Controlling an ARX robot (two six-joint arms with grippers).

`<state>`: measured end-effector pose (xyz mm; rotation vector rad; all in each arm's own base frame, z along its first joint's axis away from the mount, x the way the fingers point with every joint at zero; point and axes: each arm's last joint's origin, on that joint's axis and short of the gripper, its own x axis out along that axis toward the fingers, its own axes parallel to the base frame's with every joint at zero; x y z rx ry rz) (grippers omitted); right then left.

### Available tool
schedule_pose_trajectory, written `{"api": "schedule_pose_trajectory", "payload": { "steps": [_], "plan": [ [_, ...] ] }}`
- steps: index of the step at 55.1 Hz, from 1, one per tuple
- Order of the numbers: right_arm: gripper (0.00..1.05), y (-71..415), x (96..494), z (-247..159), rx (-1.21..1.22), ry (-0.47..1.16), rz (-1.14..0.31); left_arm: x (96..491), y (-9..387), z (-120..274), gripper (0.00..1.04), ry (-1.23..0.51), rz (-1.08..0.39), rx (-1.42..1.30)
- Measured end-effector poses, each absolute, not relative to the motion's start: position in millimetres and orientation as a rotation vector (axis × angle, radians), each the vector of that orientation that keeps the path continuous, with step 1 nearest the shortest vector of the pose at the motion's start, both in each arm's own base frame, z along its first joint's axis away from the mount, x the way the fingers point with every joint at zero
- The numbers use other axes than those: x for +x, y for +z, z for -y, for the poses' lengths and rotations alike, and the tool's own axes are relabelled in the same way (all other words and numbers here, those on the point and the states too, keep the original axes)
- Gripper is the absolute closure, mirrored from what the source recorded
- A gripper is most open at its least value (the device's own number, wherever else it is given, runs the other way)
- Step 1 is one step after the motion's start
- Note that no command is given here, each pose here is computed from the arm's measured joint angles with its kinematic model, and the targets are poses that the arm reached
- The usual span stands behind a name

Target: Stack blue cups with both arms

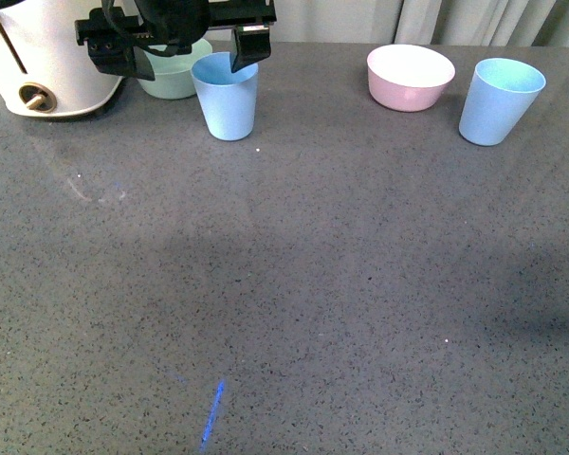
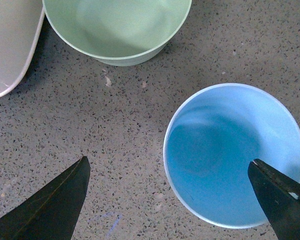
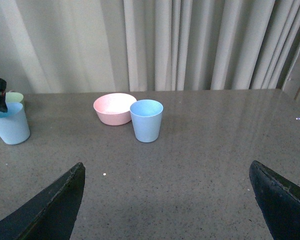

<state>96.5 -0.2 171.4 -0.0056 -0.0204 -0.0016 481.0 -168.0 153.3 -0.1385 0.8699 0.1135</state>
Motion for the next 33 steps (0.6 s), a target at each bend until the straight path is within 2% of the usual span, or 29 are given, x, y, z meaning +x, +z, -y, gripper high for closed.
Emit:
{"api": "schedule_pose_trajectory", "payload": {
  "steps": [17,25,33],
  "plan": [
    [0.09,171,97,0,-0.006,-0.002,0.020,496,141,170,0.10,0.145,-0.912,-0.154],
    [0.09,171,97,0,-0.006,-0.002,0.020,499,138,171,0.29,0.155,-0.930,-0.162],
    [0.09,171,96,0,-0.006,-0.002,0.020,500,136,173,0.59,0.163,-0.960,-0.183]
  ]
}}
